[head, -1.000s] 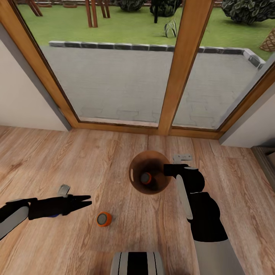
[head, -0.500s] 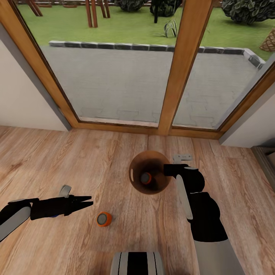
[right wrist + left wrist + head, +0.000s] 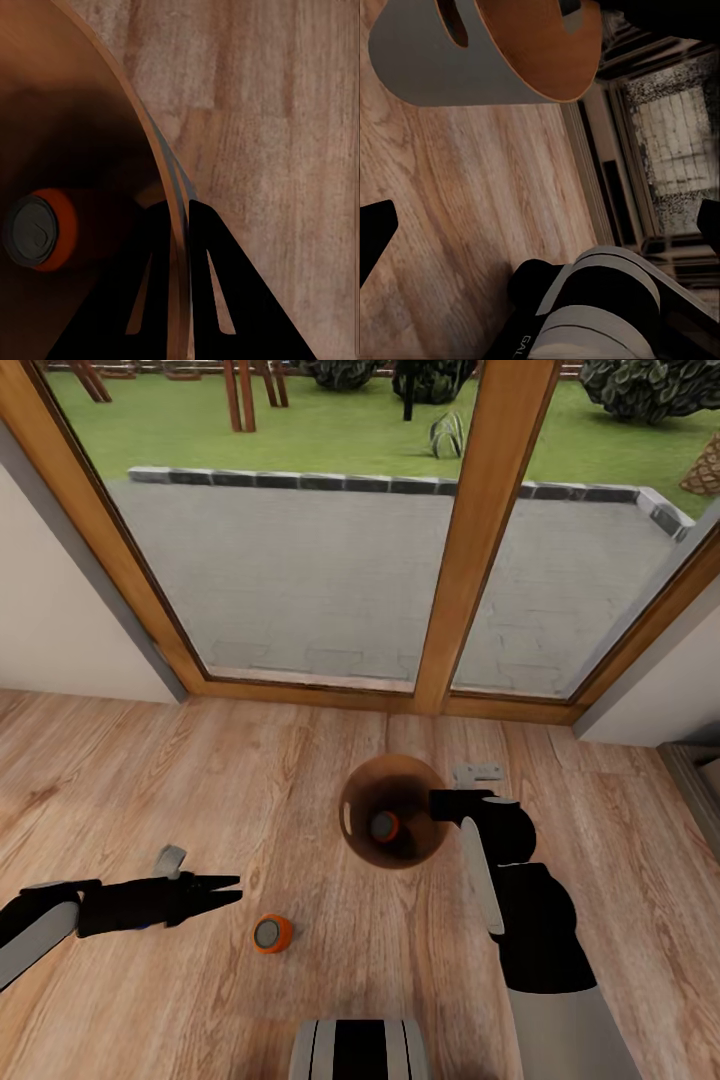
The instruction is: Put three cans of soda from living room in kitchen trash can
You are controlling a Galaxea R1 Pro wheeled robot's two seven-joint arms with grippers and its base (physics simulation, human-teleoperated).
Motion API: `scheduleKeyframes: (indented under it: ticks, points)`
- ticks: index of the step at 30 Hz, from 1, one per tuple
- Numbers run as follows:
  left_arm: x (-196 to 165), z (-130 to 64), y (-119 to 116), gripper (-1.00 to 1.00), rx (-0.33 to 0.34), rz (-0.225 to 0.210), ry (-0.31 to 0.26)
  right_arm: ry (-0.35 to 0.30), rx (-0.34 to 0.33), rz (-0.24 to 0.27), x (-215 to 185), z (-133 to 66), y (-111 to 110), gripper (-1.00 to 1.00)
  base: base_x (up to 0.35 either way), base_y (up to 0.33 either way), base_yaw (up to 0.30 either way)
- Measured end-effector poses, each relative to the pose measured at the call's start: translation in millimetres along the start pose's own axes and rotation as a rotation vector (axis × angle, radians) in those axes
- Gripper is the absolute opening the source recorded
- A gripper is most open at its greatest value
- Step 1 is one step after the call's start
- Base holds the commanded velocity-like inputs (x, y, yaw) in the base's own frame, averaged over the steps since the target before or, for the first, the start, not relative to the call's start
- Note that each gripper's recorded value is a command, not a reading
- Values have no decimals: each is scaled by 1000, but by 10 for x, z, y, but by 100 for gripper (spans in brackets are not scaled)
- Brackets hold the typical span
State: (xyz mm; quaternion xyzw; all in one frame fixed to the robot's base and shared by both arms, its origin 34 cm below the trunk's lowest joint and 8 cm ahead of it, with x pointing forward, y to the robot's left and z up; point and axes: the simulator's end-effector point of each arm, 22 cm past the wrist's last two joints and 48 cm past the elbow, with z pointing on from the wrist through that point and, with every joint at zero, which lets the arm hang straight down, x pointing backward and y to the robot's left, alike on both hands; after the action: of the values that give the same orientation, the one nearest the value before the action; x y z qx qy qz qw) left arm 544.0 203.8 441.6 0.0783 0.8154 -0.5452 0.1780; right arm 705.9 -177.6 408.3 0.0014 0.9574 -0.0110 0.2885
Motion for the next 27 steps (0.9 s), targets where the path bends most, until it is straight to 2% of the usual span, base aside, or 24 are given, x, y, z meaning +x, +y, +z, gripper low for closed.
scheduleKeyframes:
  ticks: [5, 14, 18, 23, 27]
  points:
    - [-24, 32, -173, 100, 53, 9, 2, -3, 26, -14, -6, 0, -62, -100, 0, 0, 0]
    - [-47, -48, -165, 100, 87, -41, -25, -3, 55, -28, -1, 9, -152, -100, 0, 0, 0]
    - [-45, -131, -155, 100, 86, -43, -14, -4, 65, -33, -4, 8, -178, -100, 0, 0, 0]
    - [-50, -157, -141, 100, 103, -68, -28, -4, 68, -32, -2, 13, -211, -100, 0, 0, 0]
    - [-46, -157, -136, 100, 102, -72, -28, -4, 68, -31, -4, 13, -216, -100, 0, 0, 0]
